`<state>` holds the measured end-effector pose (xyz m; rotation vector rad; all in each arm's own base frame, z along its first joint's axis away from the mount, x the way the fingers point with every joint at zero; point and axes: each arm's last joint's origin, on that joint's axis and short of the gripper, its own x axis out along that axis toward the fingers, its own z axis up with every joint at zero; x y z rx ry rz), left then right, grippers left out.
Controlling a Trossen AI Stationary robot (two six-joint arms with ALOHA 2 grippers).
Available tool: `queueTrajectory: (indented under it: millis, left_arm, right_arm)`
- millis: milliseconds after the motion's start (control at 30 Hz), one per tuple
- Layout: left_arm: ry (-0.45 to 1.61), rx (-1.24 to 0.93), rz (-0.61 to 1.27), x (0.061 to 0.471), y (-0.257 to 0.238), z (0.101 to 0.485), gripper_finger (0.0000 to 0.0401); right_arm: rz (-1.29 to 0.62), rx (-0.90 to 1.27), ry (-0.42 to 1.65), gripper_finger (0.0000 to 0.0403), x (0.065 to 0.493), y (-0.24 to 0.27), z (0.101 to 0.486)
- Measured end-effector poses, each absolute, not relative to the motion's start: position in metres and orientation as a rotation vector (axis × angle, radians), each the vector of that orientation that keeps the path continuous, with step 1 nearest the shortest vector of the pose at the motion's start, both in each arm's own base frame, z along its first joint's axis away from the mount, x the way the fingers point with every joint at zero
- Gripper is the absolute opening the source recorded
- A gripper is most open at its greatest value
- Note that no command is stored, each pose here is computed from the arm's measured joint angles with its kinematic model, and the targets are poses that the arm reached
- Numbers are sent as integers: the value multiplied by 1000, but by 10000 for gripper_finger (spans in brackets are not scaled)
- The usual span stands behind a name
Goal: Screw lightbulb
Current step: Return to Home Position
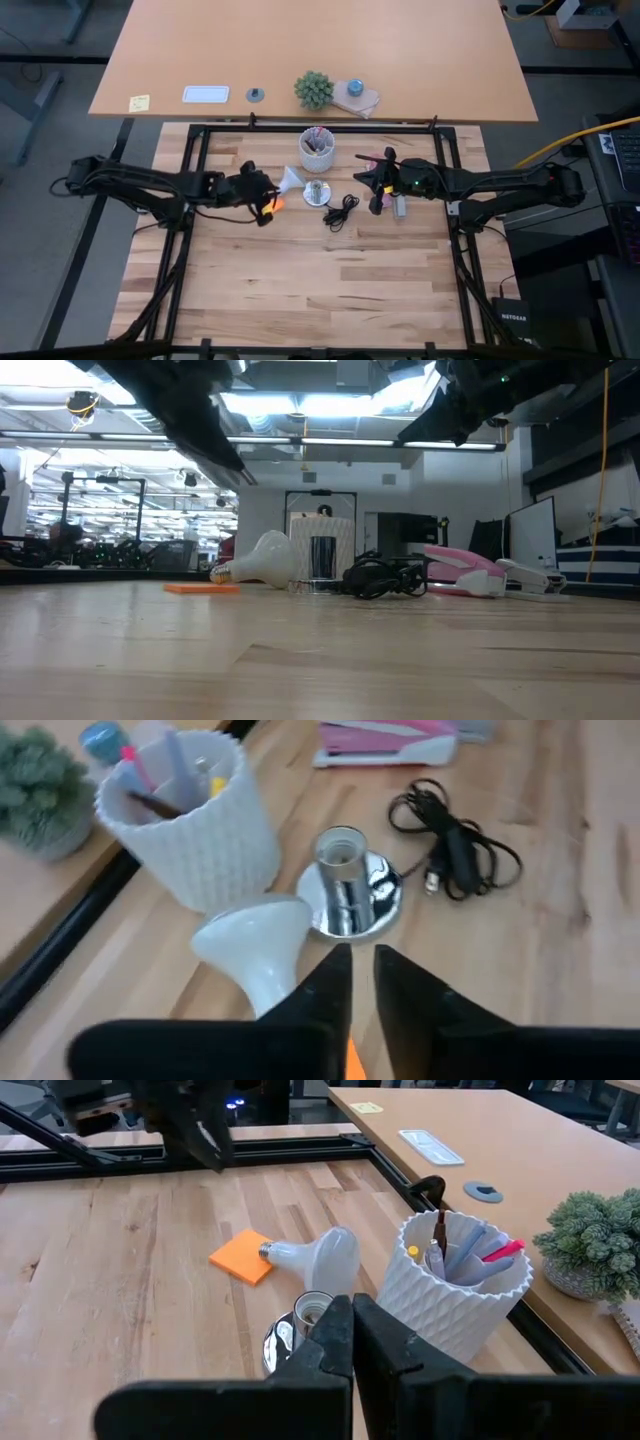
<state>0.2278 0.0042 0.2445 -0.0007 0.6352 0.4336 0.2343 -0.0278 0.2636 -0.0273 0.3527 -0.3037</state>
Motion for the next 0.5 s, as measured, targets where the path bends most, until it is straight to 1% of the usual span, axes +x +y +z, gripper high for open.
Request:
queueTrajectory:
  millis: [167, 500]
  left_arm:
    - [652, 79, 367, 223, -6, 247, 5]
    - [572, 72, 331, 198, -11, 269, 4]
  right_arm:
    - [-304, -27, 353, 3, 234, -28, 264]
    - [-304, -27, 352, 3, 234, -28, 264]
